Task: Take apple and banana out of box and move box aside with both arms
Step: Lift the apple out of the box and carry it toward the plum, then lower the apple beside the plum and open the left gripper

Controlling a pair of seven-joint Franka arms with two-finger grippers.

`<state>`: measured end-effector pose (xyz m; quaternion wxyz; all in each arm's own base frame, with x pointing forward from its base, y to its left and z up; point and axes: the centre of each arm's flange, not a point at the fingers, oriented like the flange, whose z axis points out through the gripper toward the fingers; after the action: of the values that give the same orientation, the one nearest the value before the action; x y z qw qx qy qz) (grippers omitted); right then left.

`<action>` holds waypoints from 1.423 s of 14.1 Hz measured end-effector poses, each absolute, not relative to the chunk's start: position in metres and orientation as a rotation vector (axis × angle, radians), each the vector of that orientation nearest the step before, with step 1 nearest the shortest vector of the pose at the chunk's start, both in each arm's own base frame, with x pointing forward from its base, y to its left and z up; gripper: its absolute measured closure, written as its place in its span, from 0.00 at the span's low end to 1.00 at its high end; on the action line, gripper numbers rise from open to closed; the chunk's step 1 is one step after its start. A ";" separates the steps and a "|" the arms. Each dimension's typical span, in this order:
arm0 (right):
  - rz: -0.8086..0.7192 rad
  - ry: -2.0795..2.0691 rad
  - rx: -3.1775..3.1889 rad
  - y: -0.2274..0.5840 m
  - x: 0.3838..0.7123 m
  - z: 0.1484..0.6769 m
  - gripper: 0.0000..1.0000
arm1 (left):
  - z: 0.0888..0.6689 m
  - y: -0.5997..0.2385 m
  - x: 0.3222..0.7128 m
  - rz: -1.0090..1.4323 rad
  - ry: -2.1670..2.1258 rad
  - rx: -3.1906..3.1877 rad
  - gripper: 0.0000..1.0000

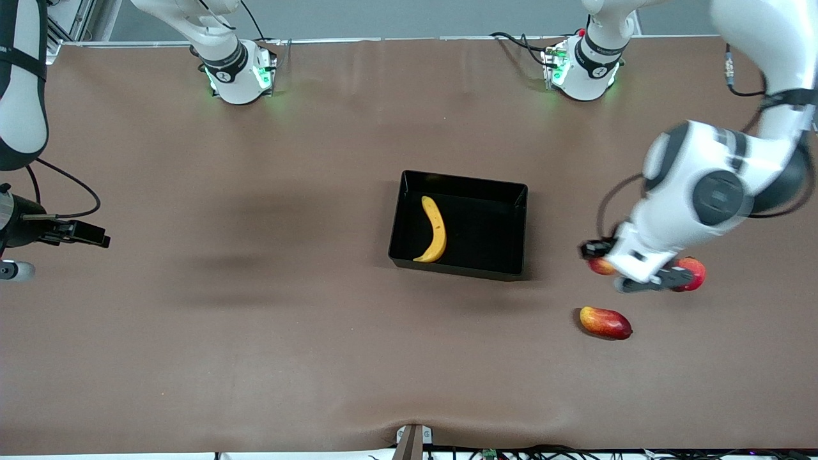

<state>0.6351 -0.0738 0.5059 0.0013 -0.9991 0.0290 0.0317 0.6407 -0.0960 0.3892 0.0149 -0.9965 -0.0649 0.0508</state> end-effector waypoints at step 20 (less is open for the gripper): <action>0.100 0.033 -3.138 -0.050 0.639 0.503 0.00 | 0.221 0.003 0.604 0.104 -0.145 -3.110 0.29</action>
<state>0.6390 -0.0502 0.5034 0.0007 -0.9994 0.0104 0.0319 0.6036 0.0027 0.2205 0.0131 -0.9983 -0.0466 0.0335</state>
